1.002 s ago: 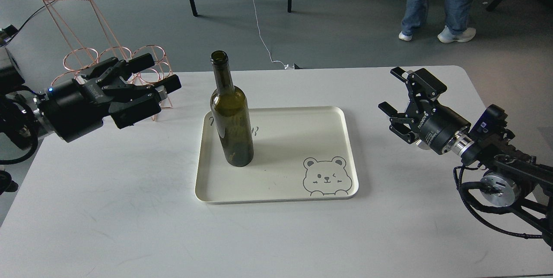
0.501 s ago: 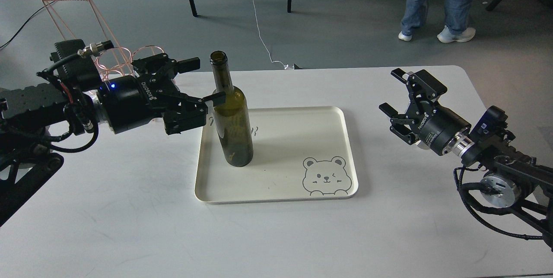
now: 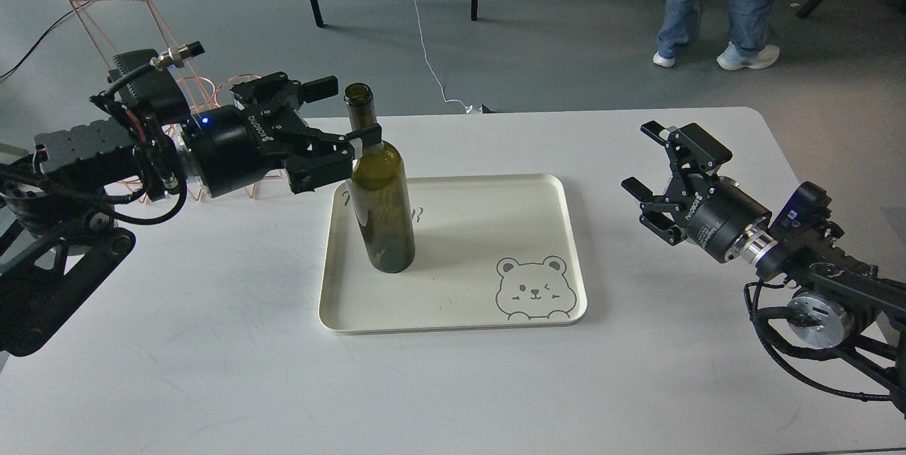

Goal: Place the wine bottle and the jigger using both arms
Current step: 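Reach the left gripper to the wine bottle neck and grasp it, then lift the wine bottle and carry it over the copper rack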

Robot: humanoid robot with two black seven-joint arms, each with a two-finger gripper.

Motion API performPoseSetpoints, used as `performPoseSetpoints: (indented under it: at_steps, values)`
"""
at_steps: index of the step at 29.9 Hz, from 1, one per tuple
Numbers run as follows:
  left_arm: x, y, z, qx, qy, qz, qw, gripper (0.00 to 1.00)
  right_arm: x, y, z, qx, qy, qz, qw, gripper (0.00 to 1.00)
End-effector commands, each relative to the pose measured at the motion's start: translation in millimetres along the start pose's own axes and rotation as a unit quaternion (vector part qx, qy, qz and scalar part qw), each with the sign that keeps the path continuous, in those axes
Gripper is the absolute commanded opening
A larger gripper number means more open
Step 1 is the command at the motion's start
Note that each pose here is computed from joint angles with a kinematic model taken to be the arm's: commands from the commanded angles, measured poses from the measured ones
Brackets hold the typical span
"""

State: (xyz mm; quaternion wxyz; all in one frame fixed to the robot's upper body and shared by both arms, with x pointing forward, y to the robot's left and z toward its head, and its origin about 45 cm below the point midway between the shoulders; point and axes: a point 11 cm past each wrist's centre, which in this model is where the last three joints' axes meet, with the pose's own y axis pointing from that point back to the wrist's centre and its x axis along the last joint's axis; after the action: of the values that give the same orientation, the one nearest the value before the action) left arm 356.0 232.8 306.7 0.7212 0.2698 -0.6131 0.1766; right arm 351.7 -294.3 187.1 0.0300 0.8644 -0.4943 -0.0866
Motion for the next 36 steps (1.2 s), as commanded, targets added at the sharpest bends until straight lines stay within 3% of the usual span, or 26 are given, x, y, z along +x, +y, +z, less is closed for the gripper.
performPoseSetpoints:
  at_steps: [1,13,21,26,33,36]
  values:
    - [-2,-5,4,-0.006,0.005,0.004,1.000,0.97,0,0,0,0.001,0.000,0.000,1.000,0.99]
    - [-9,-9,9,-0.016,0.010,-0.006,1.000,0.91,0,0,0,0.000,-0.001,0.000,1.000,0.99]
    - [-10,-13,12,-0.020,0.012,-0.005,1.000,0.62,0,0,1,0.000,-0.001,0.000,1.000,0.99]
    - [-10,-14,13,-0.022,0.011,-0.006,1.000,0.30,0,2,3,-0.002,-0.002,0.001,1.000,0.99]
    - [2,-16,14,-0.027,-0.001,0.002,1.000,0.14,-5,0,7,-0.004,-0.009,-0.002,1.000,0.99]
    - [10,-17,14,-0.029,-0.009,0.004,1.000,0.11,-6,0,8,-0.004,-0.010,-0.002,1.000,0.99]
